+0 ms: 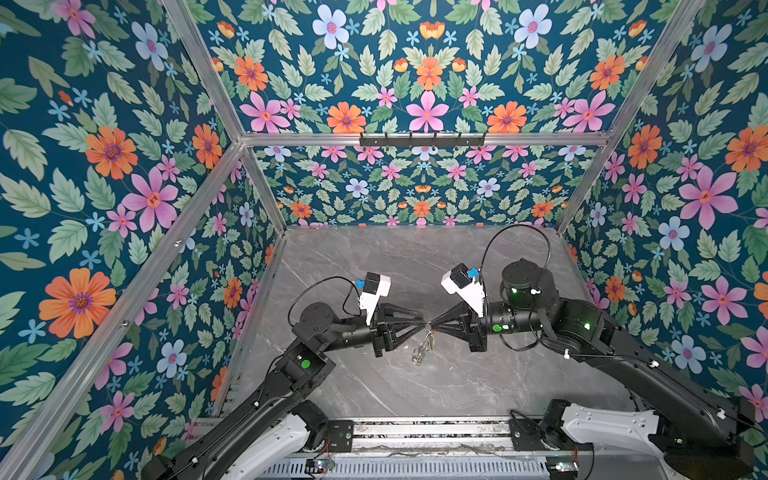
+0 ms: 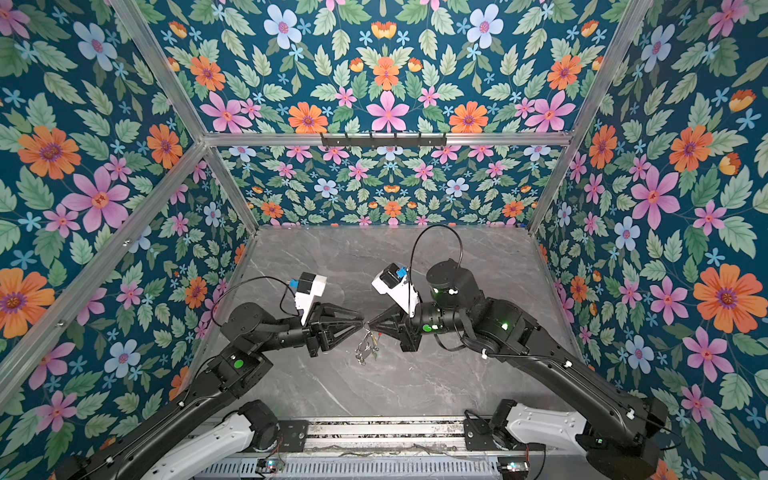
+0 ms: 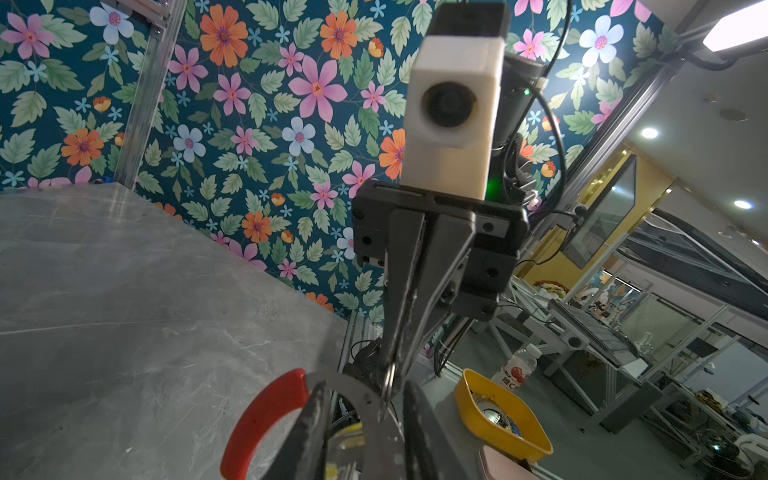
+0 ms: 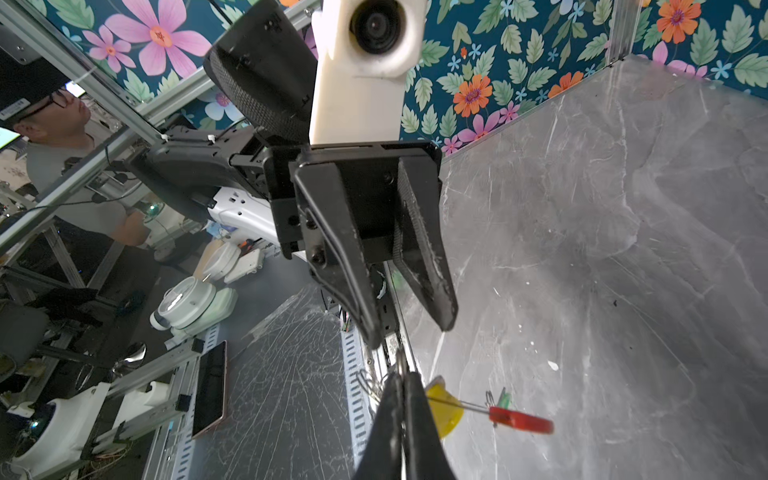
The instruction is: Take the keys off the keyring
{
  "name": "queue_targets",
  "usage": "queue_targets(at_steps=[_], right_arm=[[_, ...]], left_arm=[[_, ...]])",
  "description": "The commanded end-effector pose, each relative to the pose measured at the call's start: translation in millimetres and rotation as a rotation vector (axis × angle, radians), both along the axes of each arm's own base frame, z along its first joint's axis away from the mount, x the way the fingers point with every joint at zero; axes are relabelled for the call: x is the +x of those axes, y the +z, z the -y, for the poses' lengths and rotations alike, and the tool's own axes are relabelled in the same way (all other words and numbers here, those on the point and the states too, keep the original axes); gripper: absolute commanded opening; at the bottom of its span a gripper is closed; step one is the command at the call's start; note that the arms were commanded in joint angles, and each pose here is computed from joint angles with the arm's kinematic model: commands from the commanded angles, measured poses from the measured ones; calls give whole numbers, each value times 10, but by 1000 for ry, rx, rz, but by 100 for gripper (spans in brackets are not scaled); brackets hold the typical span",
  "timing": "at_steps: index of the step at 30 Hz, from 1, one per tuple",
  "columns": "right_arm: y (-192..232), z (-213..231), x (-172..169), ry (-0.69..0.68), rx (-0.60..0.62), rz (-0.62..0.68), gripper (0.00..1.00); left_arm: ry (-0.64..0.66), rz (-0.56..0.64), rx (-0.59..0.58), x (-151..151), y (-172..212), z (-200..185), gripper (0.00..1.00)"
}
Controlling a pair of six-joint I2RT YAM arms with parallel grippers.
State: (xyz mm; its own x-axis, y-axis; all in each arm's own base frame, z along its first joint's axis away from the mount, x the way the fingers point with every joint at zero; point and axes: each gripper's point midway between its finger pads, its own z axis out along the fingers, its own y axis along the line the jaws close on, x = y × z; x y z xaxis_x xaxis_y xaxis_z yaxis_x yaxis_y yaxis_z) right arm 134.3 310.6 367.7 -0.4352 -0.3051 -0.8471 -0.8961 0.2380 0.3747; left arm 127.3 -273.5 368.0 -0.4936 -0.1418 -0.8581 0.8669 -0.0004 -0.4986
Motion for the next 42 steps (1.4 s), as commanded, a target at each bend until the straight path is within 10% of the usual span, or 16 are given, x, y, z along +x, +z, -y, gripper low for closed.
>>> queue_targets(at_steps=[1, 30, 42], right_arm=[[-24, 0, -29, 27, -24, 12, 0], [11, -81, 109, -15, -13, 21, 1], [494, -25, 161, -121, 288, 39, 38]], left_arm=[[-46, 17, 20, -65, -13, 19, 28], [-67, 12, -9, -86, -28, 38, 1], [8, 104, -169, -54, 247, -79, 1]])
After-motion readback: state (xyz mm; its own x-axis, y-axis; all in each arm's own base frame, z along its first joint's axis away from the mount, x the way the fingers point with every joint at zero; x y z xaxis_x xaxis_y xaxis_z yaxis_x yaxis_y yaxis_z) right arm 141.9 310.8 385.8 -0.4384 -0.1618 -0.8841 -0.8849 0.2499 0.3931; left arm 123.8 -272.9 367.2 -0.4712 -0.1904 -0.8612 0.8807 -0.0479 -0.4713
